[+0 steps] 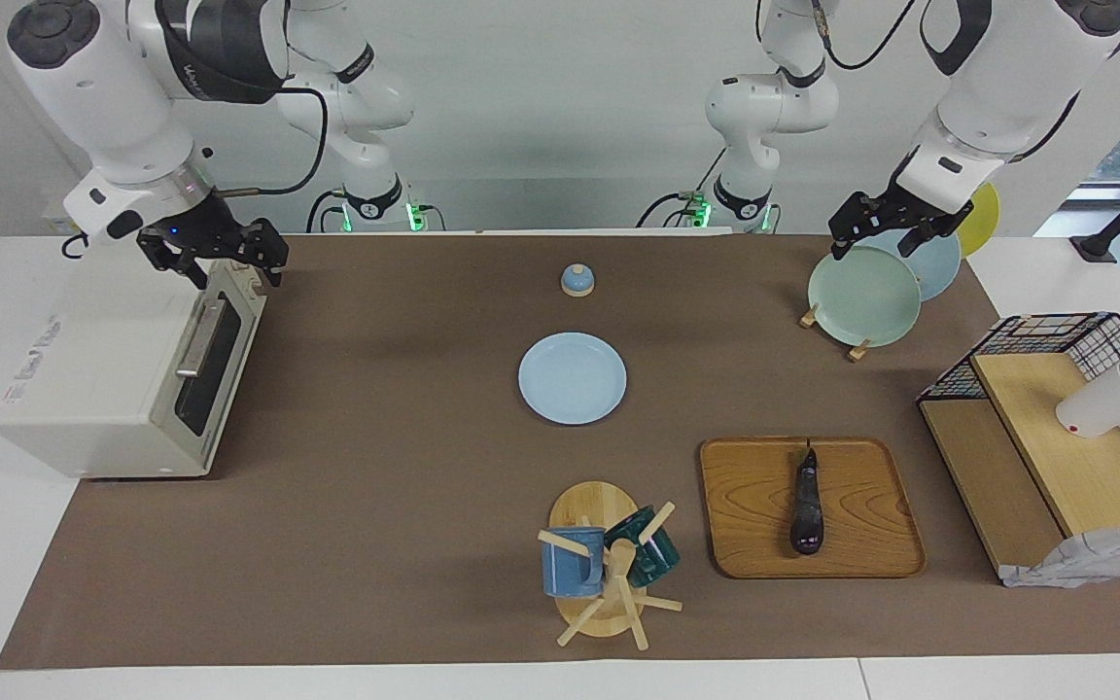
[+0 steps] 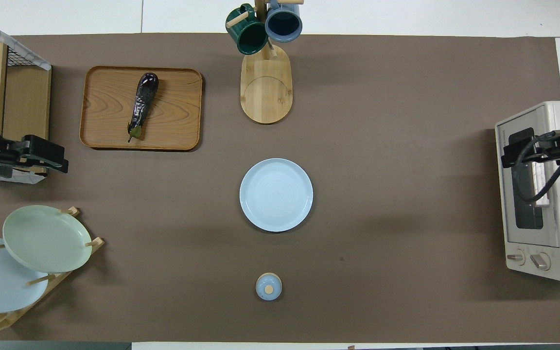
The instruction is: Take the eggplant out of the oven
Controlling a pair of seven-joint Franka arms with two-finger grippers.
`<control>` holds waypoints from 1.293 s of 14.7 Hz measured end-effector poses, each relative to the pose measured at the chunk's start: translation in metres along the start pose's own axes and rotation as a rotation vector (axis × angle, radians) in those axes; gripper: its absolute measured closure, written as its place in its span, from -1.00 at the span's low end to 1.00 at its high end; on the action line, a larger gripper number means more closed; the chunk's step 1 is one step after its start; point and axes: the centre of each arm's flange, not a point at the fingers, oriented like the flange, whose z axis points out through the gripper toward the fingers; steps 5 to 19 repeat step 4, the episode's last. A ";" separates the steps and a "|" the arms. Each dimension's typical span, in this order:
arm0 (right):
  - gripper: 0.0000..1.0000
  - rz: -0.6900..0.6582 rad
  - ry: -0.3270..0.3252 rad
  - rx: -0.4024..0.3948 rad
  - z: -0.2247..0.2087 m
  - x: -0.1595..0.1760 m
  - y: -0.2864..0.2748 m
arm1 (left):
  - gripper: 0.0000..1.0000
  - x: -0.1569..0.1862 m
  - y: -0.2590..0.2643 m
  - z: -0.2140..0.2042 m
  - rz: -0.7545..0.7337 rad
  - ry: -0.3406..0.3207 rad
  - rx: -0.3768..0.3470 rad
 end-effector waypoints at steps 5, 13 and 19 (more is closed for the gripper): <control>-1.00 0.000 0.000 -0.001 0.000 0.000 0.000 | -1.00 0.000 -0.002 0.000 -0.003 0.000 0.000; -1.00 0.000 0.000 -0.001 0.000 0.000 0.000 | -1.00 0.000 -0.002 0.000 -0.003 0.000 0.000; -1.00 0.000 0.000 -0.001 0.000 0.000 0.000 | -1.00 0.000 -0.002 0.000 -0.003 0.000 0.000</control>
